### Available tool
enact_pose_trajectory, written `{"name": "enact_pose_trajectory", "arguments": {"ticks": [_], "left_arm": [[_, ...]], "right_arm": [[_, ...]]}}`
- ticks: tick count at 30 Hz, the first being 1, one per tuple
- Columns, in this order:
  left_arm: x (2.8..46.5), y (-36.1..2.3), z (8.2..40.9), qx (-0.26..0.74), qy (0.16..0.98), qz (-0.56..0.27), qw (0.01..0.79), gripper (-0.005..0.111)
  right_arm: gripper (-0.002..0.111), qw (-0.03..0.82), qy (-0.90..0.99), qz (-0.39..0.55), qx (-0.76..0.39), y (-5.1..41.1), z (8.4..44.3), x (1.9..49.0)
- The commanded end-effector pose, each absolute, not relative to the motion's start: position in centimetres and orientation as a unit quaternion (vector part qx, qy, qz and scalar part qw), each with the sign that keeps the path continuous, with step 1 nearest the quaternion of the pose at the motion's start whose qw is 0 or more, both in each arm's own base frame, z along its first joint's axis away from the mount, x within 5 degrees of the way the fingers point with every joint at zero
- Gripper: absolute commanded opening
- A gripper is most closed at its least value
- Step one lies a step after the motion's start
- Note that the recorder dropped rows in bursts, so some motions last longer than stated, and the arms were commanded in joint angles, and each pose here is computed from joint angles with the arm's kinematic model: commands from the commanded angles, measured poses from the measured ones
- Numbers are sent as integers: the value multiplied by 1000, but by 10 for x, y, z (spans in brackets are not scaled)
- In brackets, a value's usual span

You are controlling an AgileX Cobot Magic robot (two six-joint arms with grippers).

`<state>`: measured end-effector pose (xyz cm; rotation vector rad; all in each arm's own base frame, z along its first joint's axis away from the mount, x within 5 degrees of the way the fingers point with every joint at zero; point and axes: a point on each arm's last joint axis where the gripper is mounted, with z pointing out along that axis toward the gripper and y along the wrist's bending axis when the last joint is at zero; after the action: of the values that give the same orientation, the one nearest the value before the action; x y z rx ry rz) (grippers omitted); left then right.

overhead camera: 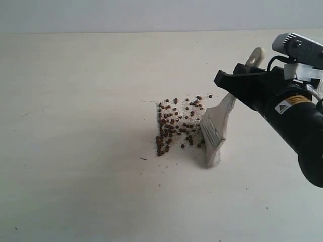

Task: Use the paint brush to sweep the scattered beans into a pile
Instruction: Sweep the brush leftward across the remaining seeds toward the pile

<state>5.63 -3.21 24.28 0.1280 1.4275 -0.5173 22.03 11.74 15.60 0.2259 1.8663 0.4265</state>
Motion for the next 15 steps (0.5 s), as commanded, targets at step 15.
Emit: {"name": "enact_pose_trajectory", "arguments": {"ticks": [15], "left_arm": [[56,-32,242,59,646,-236,724,0]], "right_arm": [[0,620,772,140,-31,106,218,197]]}}
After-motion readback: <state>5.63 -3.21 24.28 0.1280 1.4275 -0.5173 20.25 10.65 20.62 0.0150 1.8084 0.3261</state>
